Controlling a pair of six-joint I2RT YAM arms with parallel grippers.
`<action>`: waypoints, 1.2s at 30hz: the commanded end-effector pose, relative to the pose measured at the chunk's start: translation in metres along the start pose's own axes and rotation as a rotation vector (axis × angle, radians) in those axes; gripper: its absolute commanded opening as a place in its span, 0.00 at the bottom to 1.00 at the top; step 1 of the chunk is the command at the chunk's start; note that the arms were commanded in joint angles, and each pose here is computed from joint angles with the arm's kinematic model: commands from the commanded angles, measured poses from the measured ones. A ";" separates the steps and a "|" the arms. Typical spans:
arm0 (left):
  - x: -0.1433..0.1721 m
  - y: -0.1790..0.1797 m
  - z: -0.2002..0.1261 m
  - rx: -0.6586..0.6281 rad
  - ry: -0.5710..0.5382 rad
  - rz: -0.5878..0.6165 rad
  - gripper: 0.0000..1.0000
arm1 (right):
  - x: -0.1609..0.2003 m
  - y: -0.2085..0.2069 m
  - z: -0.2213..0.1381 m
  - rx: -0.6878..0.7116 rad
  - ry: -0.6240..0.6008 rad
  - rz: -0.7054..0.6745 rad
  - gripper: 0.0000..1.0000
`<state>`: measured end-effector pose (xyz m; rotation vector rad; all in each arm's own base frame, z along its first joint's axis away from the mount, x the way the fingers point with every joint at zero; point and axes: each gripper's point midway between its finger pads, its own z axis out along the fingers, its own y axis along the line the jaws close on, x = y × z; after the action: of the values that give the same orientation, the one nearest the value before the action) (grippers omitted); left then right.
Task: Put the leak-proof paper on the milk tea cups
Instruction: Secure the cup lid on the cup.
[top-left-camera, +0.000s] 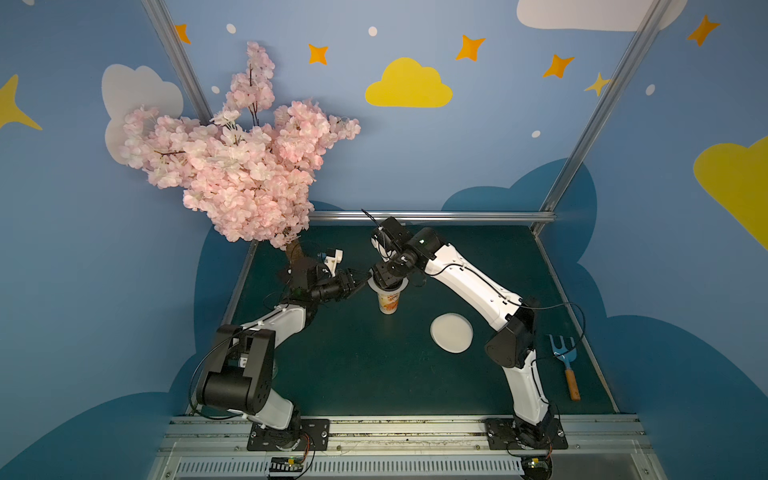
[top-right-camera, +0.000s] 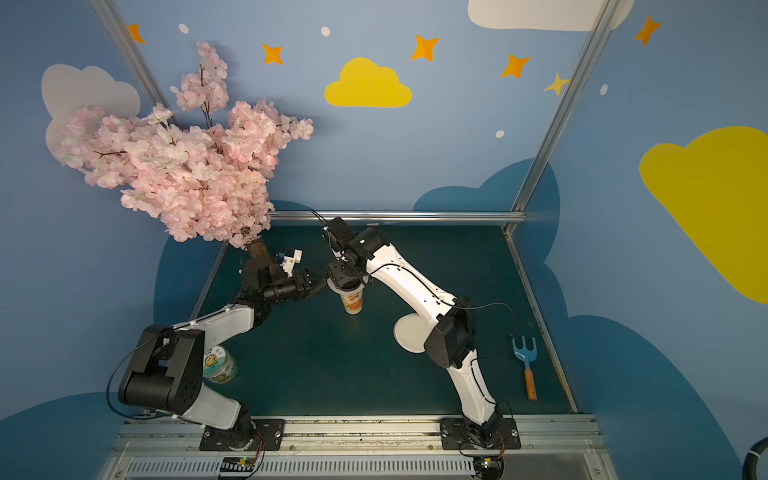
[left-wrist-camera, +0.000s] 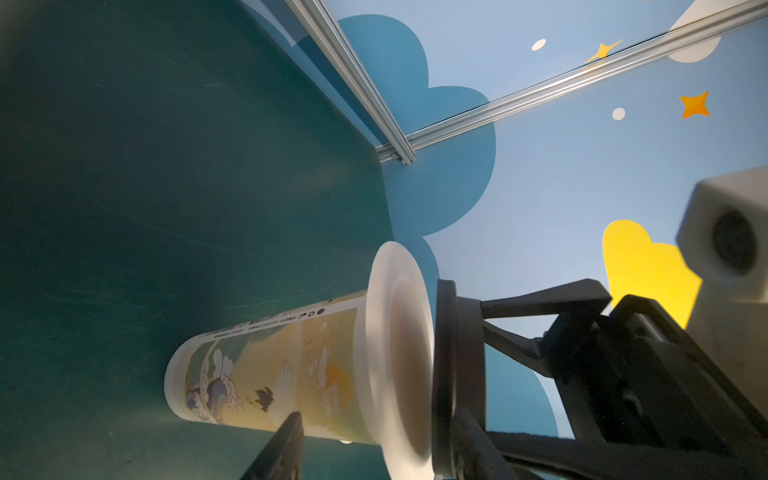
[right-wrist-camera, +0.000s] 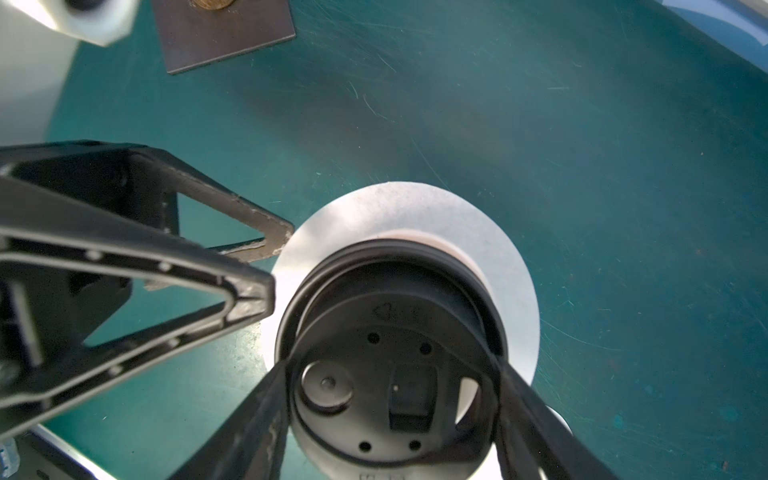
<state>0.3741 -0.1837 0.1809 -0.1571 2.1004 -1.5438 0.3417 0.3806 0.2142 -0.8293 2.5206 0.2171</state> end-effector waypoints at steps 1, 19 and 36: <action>-0.006 -0.010 0.003 0.028 0.003 0.032 0.56 | 0.000 -0.003 -0.001 -0.002 0.013 0.015 0.43; -0.006 -0.008 0.005 0.030 0.012 0.029 0.57 | 0.001 -0.007 0.006 -0.015 0.034 0.030 0.45; -0.005 -0.004 0.009 0.028 0.025 0.020 0.57 | 0.005 -0.002 0.016 -0.040 0.058 0.021 0.49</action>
<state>0.3784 -0.1866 0.1753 -0.1554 2.1149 -1.5571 0.3465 0.3802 0.2062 -0.8268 2.5597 0.2616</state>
